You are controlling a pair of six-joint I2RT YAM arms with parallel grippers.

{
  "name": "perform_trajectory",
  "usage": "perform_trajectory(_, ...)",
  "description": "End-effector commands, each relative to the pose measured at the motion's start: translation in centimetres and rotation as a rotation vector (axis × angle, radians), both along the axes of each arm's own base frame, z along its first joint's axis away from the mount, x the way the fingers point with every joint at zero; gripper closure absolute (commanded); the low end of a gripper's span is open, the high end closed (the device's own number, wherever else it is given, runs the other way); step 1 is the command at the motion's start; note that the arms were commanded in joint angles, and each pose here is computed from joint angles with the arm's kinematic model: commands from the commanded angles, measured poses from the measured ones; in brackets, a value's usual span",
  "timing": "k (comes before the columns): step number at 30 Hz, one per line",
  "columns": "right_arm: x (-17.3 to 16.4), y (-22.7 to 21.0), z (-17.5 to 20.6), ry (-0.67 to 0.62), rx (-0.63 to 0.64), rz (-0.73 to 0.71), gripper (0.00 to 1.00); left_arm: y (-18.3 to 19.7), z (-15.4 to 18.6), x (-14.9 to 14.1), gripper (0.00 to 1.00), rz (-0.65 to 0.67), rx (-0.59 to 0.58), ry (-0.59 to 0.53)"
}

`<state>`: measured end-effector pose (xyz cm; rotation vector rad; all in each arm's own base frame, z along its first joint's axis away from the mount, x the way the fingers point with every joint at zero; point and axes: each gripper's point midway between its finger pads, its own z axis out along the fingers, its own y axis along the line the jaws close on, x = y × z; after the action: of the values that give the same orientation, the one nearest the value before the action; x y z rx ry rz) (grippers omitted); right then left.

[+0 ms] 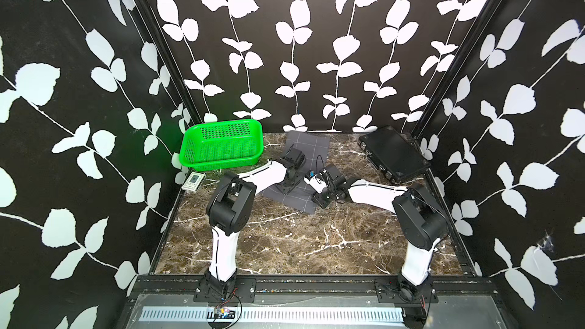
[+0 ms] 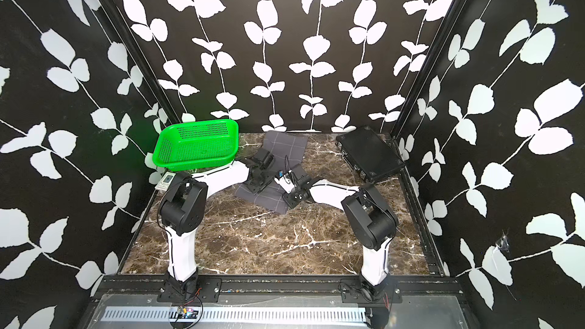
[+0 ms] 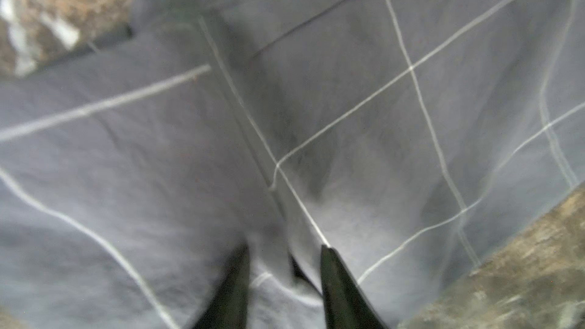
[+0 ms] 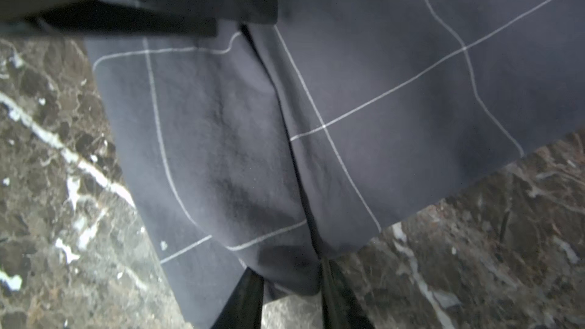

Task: Roll up the pillowcase
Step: Roll the pillowcase at the center of the board.

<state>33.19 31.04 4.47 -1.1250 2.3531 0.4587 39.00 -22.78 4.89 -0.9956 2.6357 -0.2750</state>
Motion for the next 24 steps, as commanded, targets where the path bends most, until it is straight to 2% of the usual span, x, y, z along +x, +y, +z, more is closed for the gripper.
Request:
perform_trajectory(1,1.2,0.3,-0.4,-0.017,-0.011,-0.014,0.7,1.5,3.7,0.2,0.5,-0.023,0.028,-0.09)
perform_trajectory(6,1.0,-0.3,-1.2,-0.01,-0.041,-0.019,0.71,2.6,5.9,-1.1,0.41,-0.121,0.061,-0.132)
perform_trajectory(9,1.0,-0.4,-0.5,-0.023,-0.044,-0.02,0.71,3.5,6.0,-2.1,0.41,-0.204,0.081,-0.127)
perform_trajectory(11,1.1,-0.4,0.4,-0.044,-0.042,-0.006,0.69,4.0,5.6,-2.5,0.45,-0.289,0.093,-0.114)
perform_trajectory(15,0.7,0.3,3.4,-0.158,-0.052,0.075,0.59,5.8,3.8,-3.0,0.51,-0.499,0.182,-0.022)
perform_trajectory(18,-0.6,1.5,5.1,-0.253,-0.061,0.168,0.52,6.2,2.8,-2.4,0.52,-0.617,0.209,0.004)
perform_trajectory(21,-2.1,3.6,5.7,-0.381,-0.087,0.271,0.43,7.1,1.8,-1.5,0.52,-0.657,0.221,0.042)
perform_trajectory(24,-3.6,5.8,4.8,-0.386,-0.132,0.352,0.4,7.1,1.2,-0.5,0.52,-0.678,0.221,0.055)
